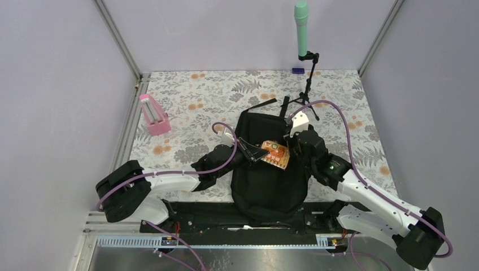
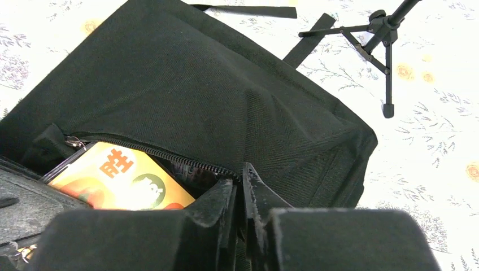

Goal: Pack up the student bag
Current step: Place the stationery in the student bag.

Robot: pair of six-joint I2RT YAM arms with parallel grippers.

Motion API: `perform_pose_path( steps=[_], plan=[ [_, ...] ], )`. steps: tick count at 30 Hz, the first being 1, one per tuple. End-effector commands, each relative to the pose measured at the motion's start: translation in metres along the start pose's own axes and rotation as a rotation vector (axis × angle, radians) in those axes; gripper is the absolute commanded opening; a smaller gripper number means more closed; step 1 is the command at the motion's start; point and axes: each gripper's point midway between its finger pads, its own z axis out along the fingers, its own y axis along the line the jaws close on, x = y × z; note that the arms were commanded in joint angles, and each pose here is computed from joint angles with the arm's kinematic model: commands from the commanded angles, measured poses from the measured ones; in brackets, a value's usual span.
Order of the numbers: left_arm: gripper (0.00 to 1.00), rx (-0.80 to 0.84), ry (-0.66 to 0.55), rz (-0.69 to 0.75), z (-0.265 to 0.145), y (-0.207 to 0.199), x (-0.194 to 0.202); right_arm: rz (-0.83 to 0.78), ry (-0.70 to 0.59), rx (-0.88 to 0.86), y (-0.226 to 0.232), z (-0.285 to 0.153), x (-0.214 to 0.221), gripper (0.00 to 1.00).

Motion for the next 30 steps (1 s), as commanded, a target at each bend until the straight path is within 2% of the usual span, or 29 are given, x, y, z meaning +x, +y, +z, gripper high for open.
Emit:
perform_pose_path(
  steps=[1,3,14,30],
  plan=[
    [0.00,0.042,-0.088,0.034,0.000,-0.023,-0.021,0.048,-0.136,-0.029,0.004,-0.009,-0.047,0.05],
    [0.00,0.041,-0.092,0.038,0.002,-0.024,-0.022,0.048,-0.139,-0.058,0.008,-0.011,-0.047,0.00],
    [0.00,0.047,-0.214,0.026,0.002,-0.030,-0.044,0.047,-0.138,-0.125,0.015,-0.025,-0.048,0.00],
    [0.00,0.068,-0.199,0.075,0.031,-0.045,-0.026,0.120,-0.104,-0.275,0.047,-0.023,-0.044,0.00]
  ],
)
